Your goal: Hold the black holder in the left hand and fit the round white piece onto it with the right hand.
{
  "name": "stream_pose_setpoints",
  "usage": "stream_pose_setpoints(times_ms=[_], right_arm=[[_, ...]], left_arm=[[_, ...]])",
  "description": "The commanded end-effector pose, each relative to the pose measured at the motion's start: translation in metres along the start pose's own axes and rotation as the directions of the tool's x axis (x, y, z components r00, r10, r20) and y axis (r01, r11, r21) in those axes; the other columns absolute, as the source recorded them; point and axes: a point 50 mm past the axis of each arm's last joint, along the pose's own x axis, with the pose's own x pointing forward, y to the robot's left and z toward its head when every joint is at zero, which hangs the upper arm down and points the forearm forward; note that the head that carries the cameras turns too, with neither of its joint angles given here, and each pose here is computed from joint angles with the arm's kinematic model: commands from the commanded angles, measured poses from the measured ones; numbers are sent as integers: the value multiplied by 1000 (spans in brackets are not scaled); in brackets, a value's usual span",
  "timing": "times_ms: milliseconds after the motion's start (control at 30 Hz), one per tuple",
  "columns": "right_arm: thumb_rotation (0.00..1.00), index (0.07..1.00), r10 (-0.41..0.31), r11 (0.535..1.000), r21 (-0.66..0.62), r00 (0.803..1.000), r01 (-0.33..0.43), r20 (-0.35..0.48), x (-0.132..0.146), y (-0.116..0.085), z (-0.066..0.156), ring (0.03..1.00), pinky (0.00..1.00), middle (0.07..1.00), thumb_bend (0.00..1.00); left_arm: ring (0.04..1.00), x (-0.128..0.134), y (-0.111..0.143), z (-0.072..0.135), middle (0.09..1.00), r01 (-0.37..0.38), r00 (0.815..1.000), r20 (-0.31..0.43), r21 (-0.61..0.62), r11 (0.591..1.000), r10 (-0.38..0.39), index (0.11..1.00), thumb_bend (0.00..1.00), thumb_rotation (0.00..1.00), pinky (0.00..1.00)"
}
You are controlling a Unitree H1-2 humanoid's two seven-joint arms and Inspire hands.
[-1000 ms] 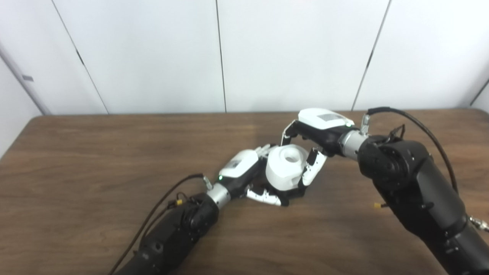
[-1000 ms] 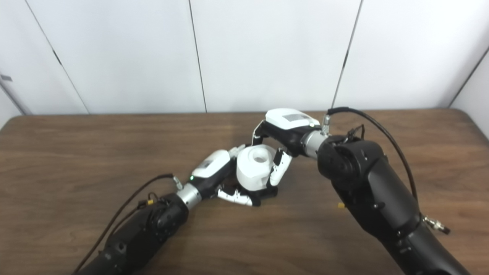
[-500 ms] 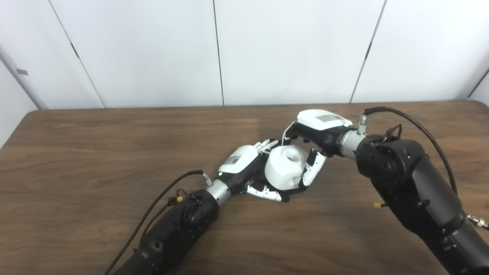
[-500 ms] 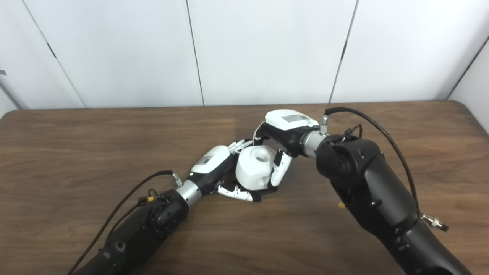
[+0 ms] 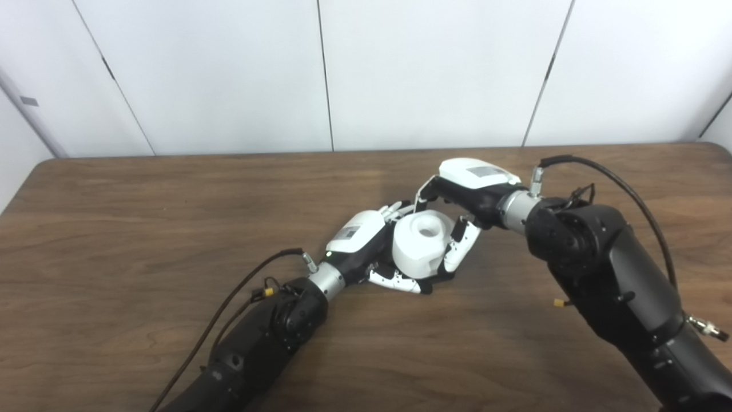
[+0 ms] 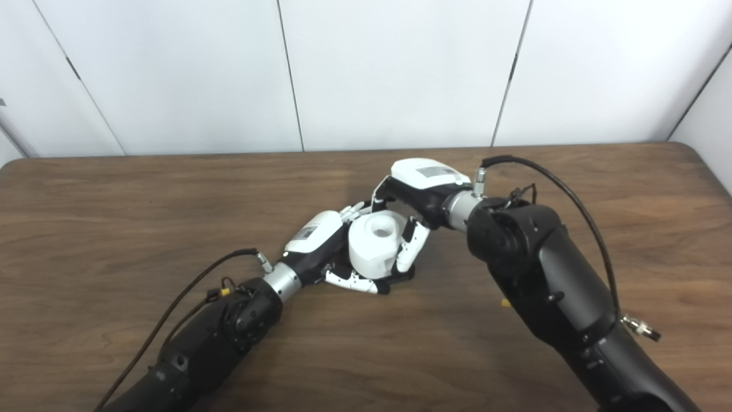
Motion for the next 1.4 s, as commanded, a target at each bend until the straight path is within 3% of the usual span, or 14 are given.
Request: stream_pose_setpoints(times_ms=[0,500,567,667,767,1000,1367], right_arm=[[139,482,4,1000,-17,1000,-4,-7,7,4,0,820,751,749,525],[142,492,13,999,-30,997,-11,75,6,1,31,766,674,740,525],[148,683,11,1000,-28,997,-9,80,4,0,31,750,655,751,756],[173,907,11,999,-35,998,-8,69,1,-2,30,780,649,841,847],[204,991,-9,999,-41,998,11,57,-1,-3,26,832,638,940,915],[202,1000,-39,998,-43,998,41,41,-3,-7,20,852,656,980,950],[208,1000,-62,997,-41,997,64,47,-5,-15,17,840,673,927,917]], left_arm=[[1000,-24,-62,-2,948,217,974,-62,-20,976,-218,481,524,60,1000],[1000,-23,-64,-1,965,236,969,-67,-5,972,-236,481,524,60,1000],[1000,-23,-64,-1,970,239,968,-70,-7,971,-239,481,524,60,1000],[1000,-24,-63,-2,971,242,968,-70,-10,970,-242,481,524,60,1000],[1000,-25,-63,-3,966,240,968,-71,-21,971,-241,481,523,59,1000],[1000,-27,-62,-6,964,240,968,-72,-19,971,-240,481,524,60,1000],[1000,-27,-62,-6,965,241,967,-74,-27,970,-242,481,524,61,1000]])
